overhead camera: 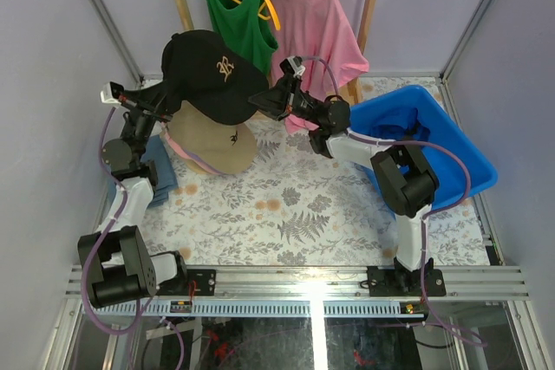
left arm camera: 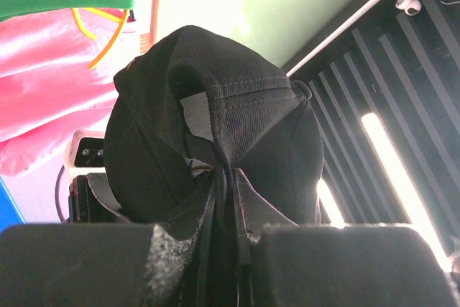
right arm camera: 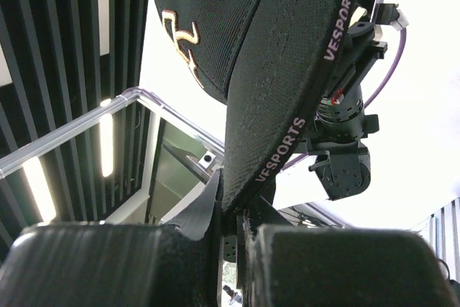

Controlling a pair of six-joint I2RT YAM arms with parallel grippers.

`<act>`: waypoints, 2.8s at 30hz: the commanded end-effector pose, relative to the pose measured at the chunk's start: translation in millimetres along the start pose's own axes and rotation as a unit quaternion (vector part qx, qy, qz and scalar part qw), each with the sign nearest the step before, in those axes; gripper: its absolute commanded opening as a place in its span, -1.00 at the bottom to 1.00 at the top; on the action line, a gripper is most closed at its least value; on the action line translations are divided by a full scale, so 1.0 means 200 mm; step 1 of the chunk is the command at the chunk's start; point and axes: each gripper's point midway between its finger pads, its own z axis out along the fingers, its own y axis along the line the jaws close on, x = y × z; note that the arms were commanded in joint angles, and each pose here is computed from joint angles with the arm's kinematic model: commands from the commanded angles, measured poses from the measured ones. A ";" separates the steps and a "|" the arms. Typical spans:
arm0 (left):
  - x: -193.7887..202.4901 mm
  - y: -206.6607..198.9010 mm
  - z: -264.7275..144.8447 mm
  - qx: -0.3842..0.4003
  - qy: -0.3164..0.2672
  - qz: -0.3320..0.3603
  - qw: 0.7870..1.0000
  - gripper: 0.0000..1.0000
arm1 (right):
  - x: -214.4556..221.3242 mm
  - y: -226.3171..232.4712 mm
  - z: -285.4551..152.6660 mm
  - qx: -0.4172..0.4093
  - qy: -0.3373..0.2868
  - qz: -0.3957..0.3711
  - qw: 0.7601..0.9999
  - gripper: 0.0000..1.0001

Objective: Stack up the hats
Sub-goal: Stack the hat on the hat.

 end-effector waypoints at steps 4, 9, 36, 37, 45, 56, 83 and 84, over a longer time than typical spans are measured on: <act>-0.02 0.04 0.01 -0.047 -0.021 0.041 0.998 -0.99 | -0.06 0.11 -0.07 -0.044 -0.019 -0.051 0.998 -1.00; -0.06 0.09 0.03 -0.112 -0.045 0.133 0.984 -1.00 | -0.13 0.05 -0.13 -0.027 -0.031 -0.043 0.998 -1.00; -0.19 0.31 -0.17 -0.259 -0.101 0.280 0.919 -0.99 | -0.15 -0.43 -0.41 0.075 -0.056 -0.014 0.996 -1.00; -0.19 0.32 -0.17 -0.264 -0.101 0.282 0.917 -0.99 | -0.15 -0.45 -0.42 0.078 -0.057 -0.012 0.995 -1.00; -0.20 0.37 -0.23 -0.285 -0.108 0.284 0.909 -0.99 | -0.13 -0.54 -0.50 0.102 -0.065 0.001 0.993 -1.00; -0.23 0.46 -0.28 -0.309 -0.110 0.280 0.902 -0.99 | -0.16 -0.65 -0.59 0.123 -0.083 0.016 0.989 -0.91; -0.24 0.59 -0.34 -0.337 -0.094 0.268 0.898 -0.99 | -0.16 -0.76 -0.63 0.136 -0.096 0.031 0.986 -0.21; -0.23 0.60 -0.34 -0.339 -0.093 0.268 0.897 -0.99 | -0.16 -0.75 -0.62 0.135 -0.094 0.029 0.986 -0.20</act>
